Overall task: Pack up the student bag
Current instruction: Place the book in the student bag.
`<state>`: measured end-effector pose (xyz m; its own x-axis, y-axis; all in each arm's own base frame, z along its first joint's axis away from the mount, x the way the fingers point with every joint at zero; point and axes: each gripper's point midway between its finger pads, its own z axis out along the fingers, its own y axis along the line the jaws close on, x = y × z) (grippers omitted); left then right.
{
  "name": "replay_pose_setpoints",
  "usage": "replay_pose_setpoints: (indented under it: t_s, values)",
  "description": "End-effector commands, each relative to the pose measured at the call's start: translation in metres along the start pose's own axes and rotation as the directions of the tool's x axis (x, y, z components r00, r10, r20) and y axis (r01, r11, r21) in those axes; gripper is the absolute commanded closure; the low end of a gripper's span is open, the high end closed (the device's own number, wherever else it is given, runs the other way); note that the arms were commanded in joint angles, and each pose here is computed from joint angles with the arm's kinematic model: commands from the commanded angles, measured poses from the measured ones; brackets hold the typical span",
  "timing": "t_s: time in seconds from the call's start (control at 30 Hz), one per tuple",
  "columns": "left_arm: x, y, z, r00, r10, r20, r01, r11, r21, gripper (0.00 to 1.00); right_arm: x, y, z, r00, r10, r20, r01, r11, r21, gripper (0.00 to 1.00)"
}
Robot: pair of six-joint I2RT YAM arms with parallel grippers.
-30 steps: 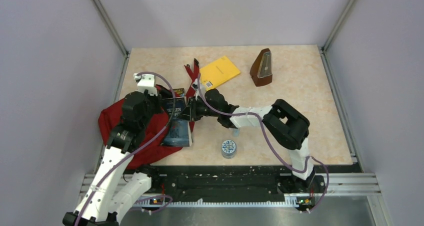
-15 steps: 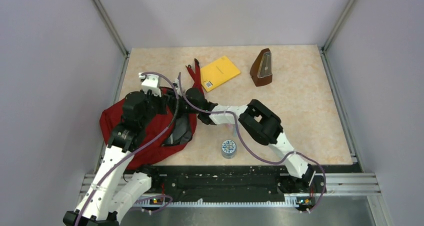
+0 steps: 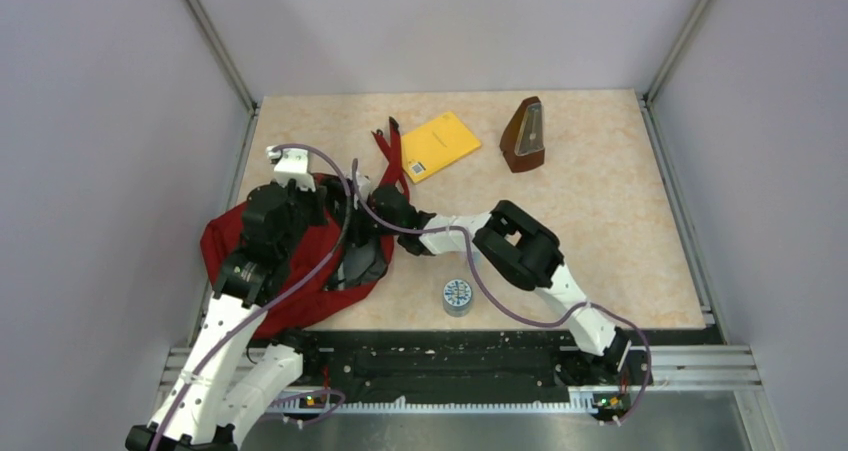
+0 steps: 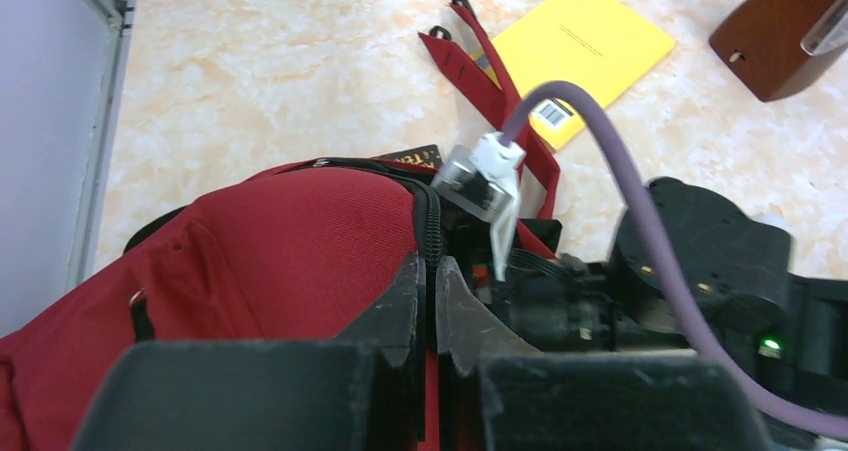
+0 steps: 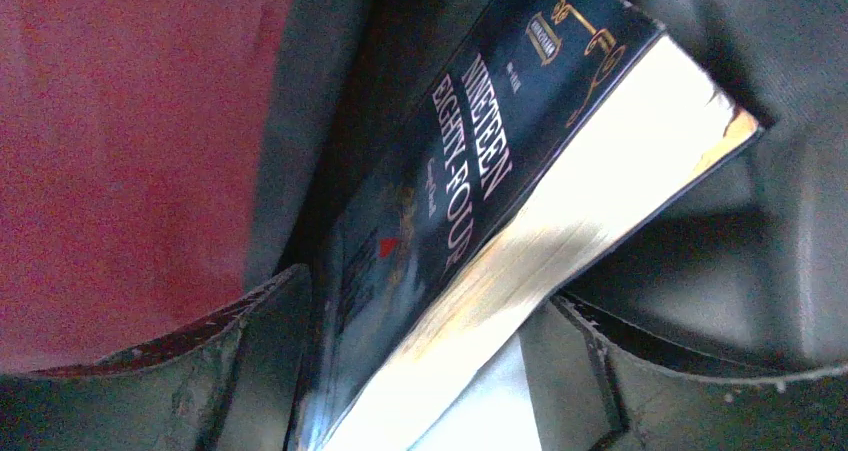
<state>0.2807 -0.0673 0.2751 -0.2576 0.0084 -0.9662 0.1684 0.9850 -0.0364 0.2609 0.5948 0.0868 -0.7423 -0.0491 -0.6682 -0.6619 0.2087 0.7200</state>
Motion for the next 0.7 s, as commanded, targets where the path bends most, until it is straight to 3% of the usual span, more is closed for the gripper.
replay_pose_setpoints:
  t_s: [0.0, 0.07, 0.2, 0.47, 0.67]
  values:
    - [-0.030, 0.015, -0.006, 0.991, -0.031, 0.128, 0.042, 0.995, -0.088, 1.00, -0.058, 0.075, -0.028, 0.972, -0.185, 0.145, 0.201, 0.974, -0.105, 0.27]
    - [-0.030, 0.021, -0.008, 0.990, -0.035, 0.136, 0.051, 0.991, -0.120, 1.00, -0.055, 0.079, -0.038, 0.969, -0.205, 0.140, 0.220, 0.970, -0.103, 0.24]
    - [-0.029, 0.028, -0.009, 0.990, -0.036, 0.133, 0.057, 0.986, -0.158, 1.00, -0.054, 0.084, -0.058, 0.962, -0.239, 0.131, 0.250, 0.966, -0.071, 0.07]
    - [-0.031, 0.045, -0.016, 0.987, -0.054, 0.154, 0.092, 0.964, -0.251, 1.00, -0.058, 0.080, -0.111, 0.940, -0.308, 0.144, 0.300, 0.951, 0.074, 0.07]
    - [-0.037, 0.077, -0.031, 0.977, -0.074, 0.198, 0.154, 0.889, -0.430, 1.00, -0.069, 0.067, -0.162, 0.917, -0.372, 0.140, 0.336, 0.914, 0.228, 0.05]
